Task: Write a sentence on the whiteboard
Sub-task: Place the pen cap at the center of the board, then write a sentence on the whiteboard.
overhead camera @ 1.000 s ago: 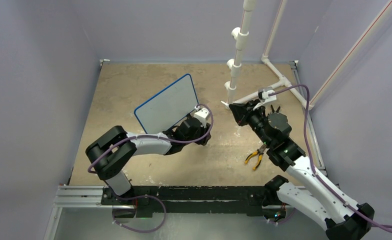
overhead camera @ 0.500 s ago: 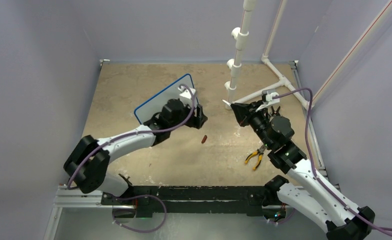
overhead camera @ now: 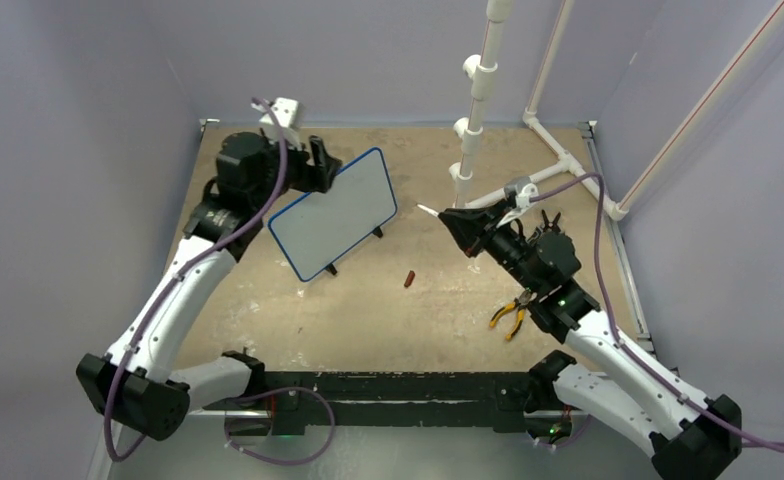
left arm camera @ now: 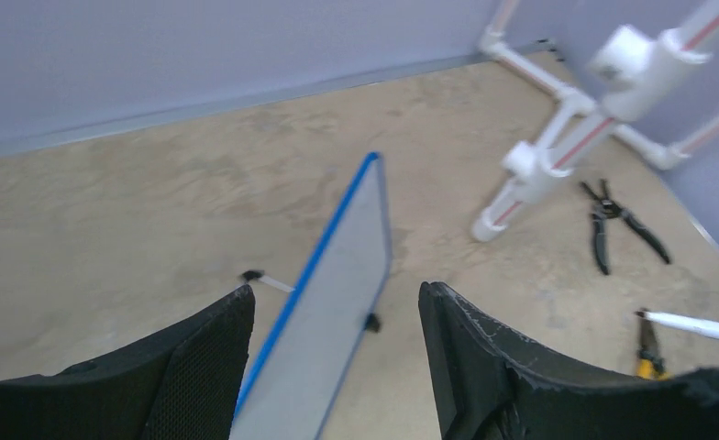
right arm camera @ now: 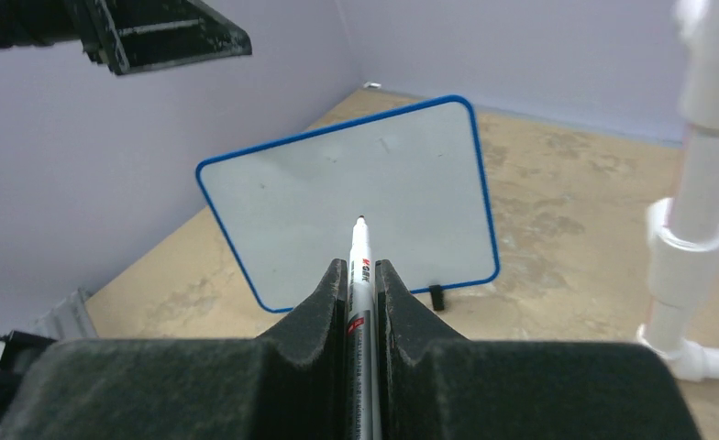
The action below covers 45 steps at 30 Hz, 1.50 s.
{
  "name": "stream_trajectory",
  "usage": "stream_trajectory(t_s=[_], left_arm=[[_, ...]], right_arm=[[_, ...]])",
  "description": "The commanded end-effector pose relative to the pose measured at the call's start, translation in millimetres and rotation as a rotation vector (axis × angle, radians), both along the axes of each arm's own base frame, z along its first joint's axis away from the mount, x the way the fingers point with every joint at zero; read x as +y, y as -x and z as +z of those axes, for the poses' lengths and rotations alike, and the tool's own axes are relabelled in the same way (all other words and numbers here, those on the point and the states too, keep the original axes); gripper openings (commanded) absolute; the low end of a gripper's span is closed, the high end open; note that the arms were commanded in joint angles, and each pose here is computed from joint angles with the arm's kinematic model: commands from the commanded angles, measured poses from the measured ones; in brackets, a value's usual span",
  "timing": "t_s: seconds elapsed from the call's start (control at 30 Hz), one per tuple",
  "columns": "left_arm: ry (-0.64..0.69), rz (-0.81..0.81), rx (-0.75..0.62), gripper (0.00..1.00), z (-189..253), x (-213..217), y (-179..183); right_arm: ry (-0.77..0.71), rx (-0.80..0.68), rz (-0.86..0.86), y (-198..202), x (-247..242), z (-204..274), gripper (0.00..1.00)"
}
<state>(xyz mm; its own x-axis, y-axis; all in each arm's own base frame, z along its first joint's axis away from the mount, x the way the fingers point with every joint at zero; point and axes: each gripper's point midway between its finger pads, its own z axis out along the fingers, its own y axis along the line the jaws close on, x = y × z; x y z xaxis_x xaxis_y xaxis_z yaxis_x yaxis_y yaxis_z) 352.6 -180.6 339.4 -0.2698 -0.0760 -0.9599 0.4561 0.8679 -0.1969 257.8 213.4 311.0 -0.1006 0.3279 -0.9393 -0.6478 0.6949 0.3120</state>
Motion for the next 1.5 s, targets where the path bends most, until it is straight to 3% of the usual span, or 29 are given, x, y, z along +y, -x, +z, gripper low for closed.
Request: stream_trajectory(t_s=[0.0, 0.17, 0.47, 0.67, 0.93, 1.47], left_arm=[[-0.107, 0.128, 0.09, 0.66, -15.5, 70.2, 15.5], [-0.099, 0.272, 0.117, 0.66, -33.6, 118.3, 21.5], [-0.086, 0.213, 0.15, 0.64, -72.8, 111.6, 40.7], [-0.115, 0.277, 0.19, 0.52, -99.6, 123.4, 41.0], [-0.123, 0.317, 0.155, 0.34, -108.5, 131.0, 41.6], [-0.118, 0.324, 0.119, 0.18, -104.4, 132.3, 42.9]], right_arm=[[-0.006, -0.108, 0.144, 12.7, 35.0, 16.9, 0.0], [-0.014, -0.119, 0.193, 12.7, 81.6, 16.1, 0.0], [-0.029, -0.122, 0.304, 11.9, 168.2, 6.7, 0.0], [-0.009, -0.135, 0.343, 9.9, 210.3, 0.5, 0.0], [0.029, -0.129, 0.342, 0.5, 242.8, -13.3, 0.0], [0.071, -0.099, 0.295, -18.0, 265.3, -35.1, 0.0]])
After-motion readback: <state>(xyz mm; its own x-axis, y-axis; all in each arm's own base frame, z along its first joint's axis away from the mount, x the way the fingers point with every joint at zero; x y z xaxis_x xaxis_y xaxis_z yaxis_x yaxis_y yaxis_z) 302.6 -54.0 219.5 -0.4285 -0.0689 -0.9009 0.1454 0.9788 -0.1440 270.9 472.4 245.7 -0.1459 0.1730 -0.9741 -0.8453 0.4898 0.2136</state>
